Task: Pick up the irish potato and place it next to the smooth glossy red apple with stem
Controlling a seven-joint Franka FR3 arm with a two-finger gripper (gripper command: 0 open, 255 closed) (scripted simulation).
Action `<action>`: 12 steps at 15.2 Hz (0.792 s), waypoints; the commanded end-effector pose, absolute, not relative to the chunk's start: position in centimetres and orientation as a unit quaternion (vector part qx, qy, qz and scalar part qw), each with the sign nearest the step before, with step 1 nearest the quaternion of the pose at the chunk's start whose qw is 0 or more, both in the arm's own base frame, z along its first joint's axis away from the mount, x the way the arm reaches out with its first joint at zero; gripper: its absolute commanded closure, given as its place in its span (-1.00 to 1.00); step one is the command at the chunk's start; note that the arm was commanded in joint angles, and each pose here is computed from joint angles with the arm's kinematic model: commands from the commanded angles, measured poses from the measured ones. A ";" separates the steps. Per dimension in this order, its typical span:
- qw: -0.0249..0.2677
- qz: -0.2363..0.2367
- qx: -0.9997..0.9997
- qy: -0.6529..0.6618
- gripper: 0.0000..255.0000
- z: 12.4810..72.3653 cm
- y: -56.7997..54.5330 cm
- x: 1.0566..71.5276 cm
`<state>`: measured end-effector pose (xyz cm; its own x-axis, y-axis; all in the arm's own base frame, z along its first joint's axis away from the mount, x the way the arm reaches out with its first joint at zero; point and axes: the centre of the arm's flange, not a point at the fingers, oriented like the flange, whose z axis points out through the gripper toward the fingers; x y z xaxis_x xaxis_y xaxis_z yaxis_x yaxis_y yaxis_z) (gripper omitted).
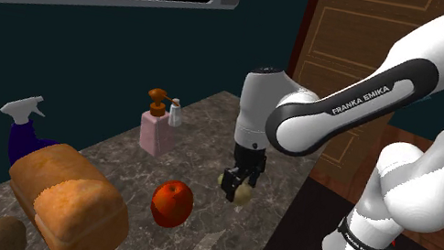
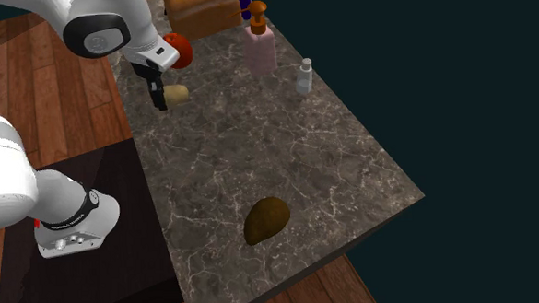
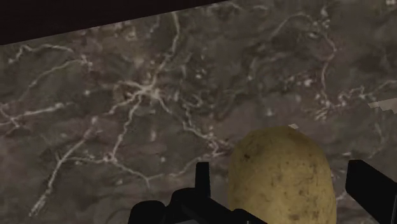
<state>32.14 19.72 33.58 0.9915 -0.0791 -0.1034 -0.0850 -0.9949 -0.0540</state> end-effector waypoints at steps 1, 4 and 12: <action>0.029 0.051 -0.997 0.041 -1.00 33.6 20.0 32.2; 0.029 0.051 -0.997 0.041 -1.00 37.5 19.7 32.6; 0.029 0.051 -0.997 0.041 -1.00 38.6 19.7 32.7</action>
